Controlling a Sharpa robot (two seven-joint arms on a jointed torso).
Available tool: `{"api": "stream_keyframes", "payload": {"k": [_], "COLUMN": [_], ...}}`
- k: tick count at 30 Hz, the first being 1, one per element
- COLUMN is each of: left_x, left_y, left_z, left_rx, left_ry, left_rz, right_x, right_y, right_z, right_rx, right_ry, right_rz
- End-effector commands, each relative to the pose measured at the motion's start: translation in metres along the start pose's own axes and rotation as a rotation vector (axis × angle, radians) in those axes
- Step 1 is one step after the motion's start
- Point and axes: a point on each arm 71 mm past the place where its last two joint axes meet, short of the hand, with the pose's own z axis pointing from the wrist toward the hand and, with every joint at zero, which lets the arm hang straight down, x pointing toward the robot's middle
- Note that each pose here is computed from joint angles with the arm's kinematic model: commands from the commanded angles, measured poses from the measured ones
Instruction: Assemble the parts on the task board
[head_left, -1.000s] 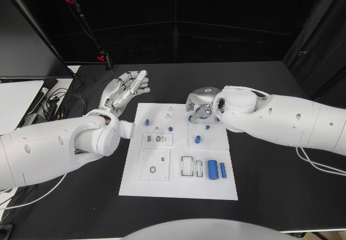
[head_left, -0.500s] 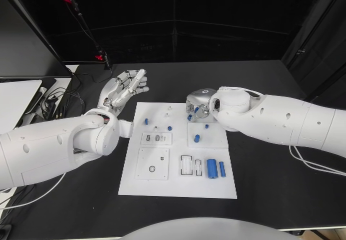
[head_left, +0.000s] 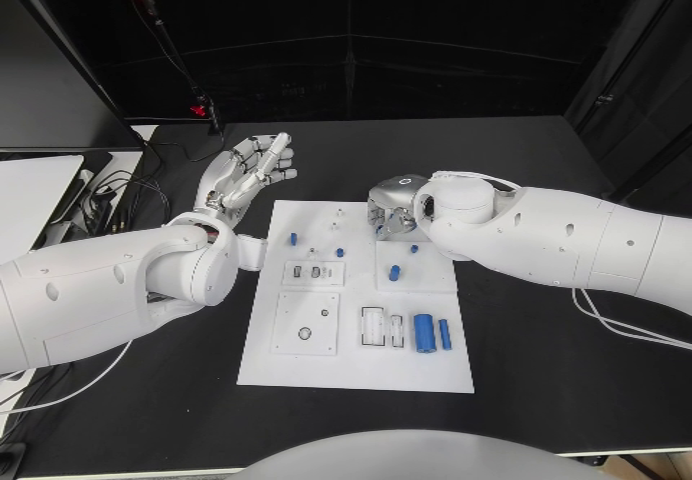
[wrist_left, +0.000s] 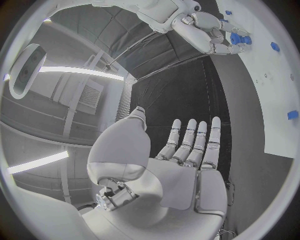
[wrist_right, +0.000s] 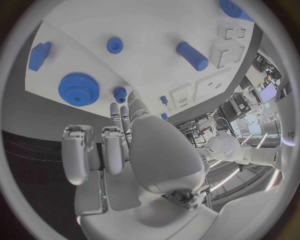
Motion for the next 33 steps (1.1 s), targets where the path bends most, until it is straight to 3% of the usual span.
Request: {"api": "stream_keyframes", "payload": {"k": [1,33], "left_x": [0.0017,0.0015], "left_y": [-0.0173,-0.0164], "left_z": [-0.0012,-0.0015], "left_rx": [0.236,0.226], "left_ry": [0.017,0.021], "left_rz": [-0.005,-0.009], "right_x": [0.0008,0.0086], "right_y": [-0.0018,-0.0042], "right_z": [0.0004,0.0049], "right_rx": [0.019,0.075], "right_ry": [0.022,0.063], "right_rz": [-0.011,-0.005]}}
